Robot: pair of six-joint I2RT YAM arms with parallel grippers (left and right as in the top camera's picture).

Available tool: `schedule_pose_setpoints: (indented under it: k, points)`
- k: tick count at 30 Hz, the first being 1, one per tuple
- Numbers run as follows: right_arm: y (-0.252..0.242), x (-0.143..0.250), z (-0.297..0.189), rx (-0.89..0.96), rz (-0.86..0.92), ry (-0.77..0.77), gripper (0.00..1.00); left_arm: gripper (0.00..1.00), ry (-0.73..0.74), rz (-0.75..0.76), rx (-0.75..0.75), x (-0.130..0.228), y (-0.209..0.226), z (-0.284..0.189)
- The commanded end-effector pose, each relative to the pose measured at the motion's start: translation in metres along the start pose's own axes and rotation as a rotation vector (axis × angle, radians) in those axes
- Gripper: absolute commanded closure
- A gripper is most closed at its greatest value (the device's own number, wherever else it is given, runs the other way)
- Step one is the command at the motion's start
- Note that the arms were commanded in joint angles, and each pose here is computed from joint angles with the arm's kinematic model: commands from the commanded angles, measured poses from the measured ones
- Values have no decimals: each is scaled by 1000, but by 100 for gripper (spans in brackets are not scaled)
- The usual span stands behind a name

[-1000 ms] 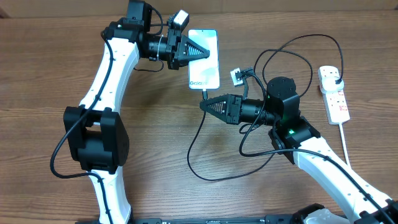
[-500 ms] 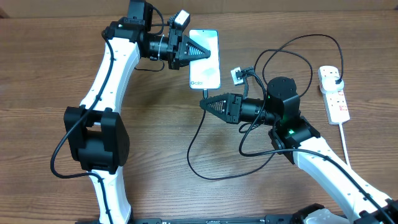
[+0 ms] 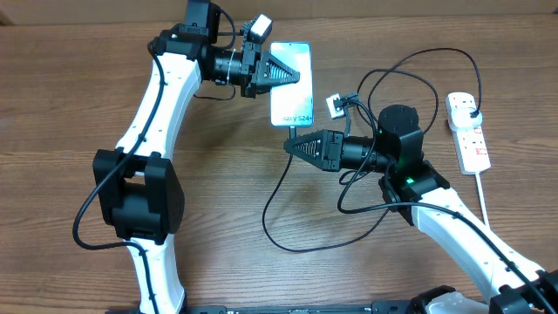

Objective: Plug charger to phone and switch on socket

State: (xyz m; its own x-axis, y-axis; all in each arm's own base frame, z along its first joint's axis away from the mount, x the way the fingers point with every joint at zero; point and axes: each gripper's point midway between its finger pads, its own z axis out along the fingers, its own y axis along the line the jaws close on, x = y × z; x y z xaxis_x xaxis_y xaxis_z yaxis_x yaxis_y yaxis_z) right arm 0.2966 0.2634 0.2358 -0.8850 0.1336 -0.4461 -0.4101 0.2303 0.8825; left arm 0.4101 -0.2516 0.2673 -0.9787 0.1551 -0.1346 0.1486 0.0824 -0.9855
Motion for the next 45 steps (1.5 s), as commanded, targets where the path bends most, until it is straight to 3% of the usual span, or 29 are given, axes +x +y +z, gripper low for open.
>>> schedule_pose_setpoints:
  k: [1, 14, 17, 24, 31, 34, 39, 45]
  points:
    - [-26, -34, -13, 106, 5, -152, 96, 96, 50, 70, 88, 11, -27, 11]
    - [-26, -37, -14, 107, -4, -166, 96, 96, 58, 95, 126, 13, -33, 11]
    - [-25, -33, -13, 97, 6, -142, 83, 96, 45, 94, 122, 11, -32, 5]
    - [-19, -23, -11, 57, 10, -89, 78, 96, -15, 94, 73, -1, -22, -16]
    - [-11, -34, -29, -4, -34, -94, 58, 96, -101, 75, -67, -15, 4, -42]
    - [-20, -49, -50, 13, -3, -139, 44, 96, -109, 67, -70, -16, 5, -46]
    - [-43, -72, -89, 68, 60, -238, 2, 96, -107, 58, -70, -14, 6, -45]
    - [-67, -72, -110, 129, 183, -270, 0, 96, -105, 58, -70, -14, 6, -44]
